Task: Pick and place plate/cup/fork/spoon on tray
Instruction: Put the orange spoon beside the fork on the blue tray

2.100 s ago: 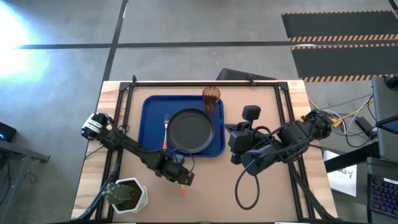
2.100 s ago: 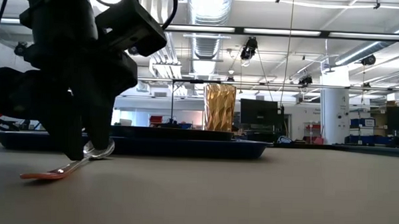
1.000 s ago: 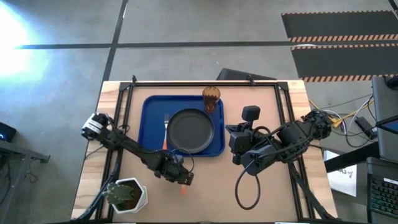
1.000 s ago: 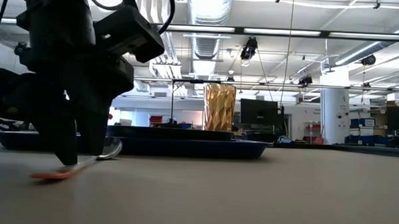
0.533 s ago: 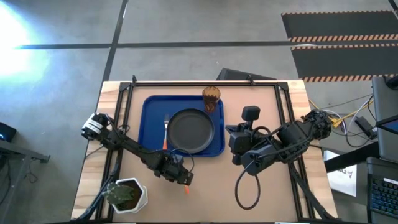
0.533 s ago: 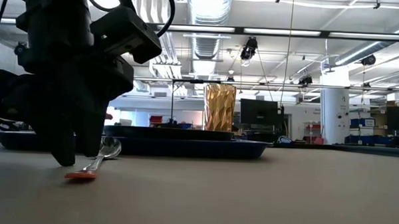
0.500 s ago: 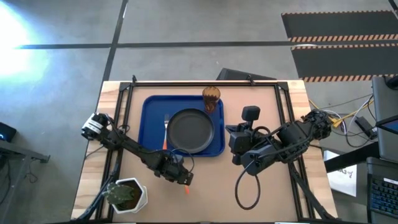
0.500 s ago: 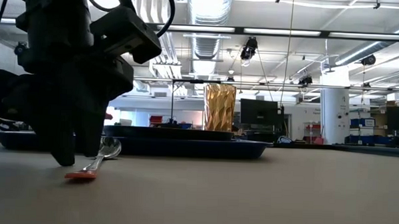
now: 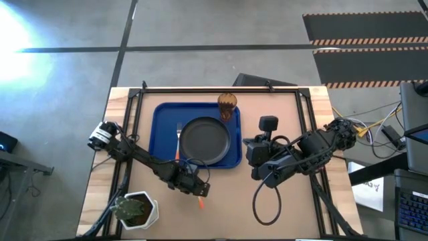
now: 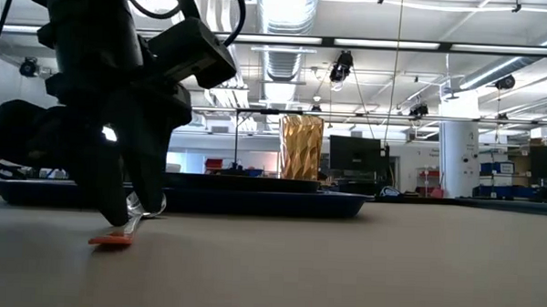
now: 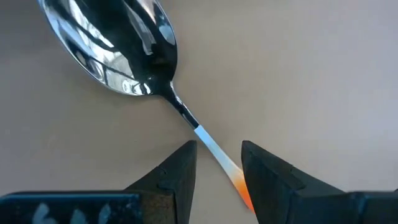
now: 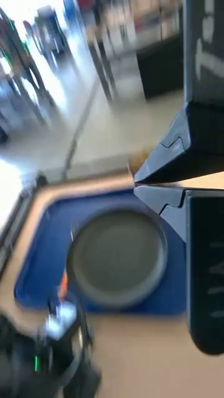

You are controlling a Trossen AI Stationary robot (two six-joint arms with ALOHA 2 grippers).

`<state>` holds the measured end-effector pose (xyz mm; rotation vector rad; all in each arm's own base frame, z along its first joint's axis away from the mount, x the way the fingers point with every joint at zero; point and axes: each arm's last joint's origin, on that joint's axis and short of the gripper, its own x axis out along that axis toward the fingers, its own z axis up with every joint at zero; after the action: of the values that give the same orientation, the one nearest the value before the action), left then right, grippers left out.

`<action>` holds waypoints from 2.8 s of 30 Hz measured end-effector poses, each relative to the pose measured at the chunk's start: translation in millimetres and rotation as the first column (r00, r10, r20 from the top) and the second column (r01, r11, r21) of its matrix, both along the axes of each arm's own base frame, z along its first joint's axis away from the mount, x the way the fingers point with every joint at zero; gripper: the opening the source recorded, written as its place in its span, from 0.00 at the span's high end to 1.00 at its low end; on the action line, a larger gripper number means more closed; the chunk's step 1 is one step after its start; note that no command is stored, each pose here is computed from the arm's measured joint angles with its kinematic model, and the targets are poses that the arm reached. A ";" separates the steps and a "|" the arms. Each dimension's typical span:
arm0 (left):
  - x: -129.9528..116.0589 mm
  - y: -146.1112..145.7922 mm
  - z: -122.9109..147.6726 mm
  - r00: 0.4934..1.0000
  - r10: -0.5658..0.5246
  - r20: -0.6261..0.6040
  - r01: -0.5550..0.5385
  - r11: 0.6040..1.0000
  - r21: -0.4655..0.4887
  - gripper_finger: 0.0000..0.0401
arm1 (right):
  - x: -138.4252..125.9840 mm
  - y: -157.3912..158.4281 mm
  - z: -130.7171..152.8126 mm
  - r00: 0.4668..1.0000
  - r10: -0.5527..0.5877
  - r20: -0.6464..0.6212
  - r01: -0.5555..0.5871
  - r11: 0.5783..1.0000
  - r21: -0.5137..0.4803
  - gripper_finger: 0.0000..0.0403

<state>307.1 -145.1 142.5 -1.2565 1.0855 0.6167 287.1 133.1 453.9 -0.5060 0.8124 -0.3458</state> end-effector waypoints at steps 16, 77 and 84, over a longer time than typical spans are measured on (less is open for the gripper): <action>-1.1 0.3 -6.3 1.000 -0.018 -0.013 0.018 1.000 0.012 0.75 | 7.2 4.1 -20.3 0.997 -0.004 -0.083 0.015 0.992 0.126 0.98; -14.8 -8.5 -32.4 0.961 -0.161 -0.223 0.149 0.986 -0.067 0.70 | 2.0 1.5 -14.1 0.997 0.024 -0.073 -0.015 0.993 0.115 0.98; -16.3 -7.1 -33.3 0.957 -0.162 -0.239 0.156 0.987 -0.046 0.79 | 2.5 1.7 -13.9 0.997 0.024 -0.068 -0.016 0.993 0.118 0.98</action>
<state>290.8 -152.2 109.2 -1.1228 1.3879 0.6453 289.6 134.8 440.0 -0.4180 0.8891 -0.2616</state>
